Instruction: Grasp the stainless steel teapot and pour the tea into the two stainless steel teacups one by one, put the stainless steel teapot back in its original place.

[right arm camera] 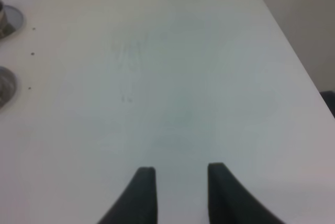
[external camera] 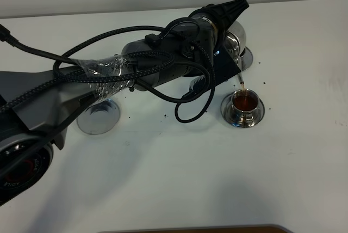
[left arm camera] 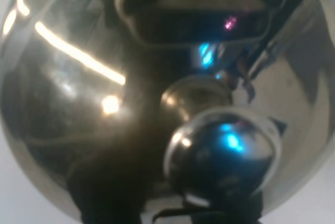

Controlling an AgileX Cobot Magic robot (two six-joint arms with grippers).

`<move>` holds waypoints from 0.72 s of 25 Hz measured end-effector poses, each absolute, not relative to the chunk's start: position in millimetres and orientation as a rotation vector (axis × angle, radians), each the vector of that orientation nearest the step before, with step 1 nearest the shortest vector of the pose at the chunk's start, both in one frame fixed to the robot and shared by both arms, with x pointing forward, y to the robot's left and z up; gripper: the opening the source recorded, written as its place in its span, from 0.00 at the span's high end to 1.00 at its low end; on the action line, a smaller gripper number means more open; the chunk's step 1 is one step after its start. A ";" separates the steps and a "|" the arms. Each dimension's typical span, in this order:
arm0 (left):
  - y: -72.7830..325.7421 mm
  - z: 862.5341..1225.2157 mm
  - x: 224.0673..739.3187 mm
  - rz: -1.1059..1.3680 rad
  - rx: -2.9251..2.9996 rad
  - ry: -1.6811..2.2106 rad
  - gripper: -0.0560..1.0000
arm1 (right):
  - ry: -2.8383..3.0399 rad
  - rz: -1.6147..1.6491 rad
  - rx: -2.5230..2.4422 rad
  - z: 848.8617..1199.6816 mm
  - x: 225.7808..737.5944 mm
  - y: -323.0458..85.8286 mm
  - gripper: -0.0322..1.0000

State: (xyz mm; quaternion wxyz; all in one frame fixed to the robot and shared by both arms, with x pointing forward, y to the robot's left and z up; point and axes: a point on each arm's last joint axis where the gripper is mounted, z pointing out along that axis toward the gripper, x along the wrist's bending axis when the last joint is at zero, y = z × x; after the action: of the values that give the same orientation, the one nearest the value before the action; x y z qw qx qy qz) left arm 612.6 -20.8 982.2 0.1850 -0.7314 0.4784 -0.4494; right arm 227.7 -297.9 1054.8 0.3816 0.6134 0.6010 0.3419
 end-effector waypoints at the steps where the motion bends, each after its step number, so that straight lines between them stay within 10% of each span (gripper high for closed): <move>1: -21.0 982.3 612.6 -1.269 -2.060 1.351 0.71 | 1.534 0.873 1.565 1054.8 227.7 -297.9 0.73; 18: -20.4 978.7 610.7 -1.251 -2.165 1.307 0.71 | 1.534 0.873 1.565 1054.8 227.7 -297.9 0.73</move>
State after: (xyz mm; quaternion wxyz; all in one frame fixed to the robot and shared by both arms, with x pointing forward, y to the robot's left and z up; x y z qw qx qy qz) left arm 610.7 -20.4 978.7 0.1595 -0.7575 0.4572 -0.4378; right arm 227.7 -297.9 1054.8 0.3816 0.6134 0.6010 0.3419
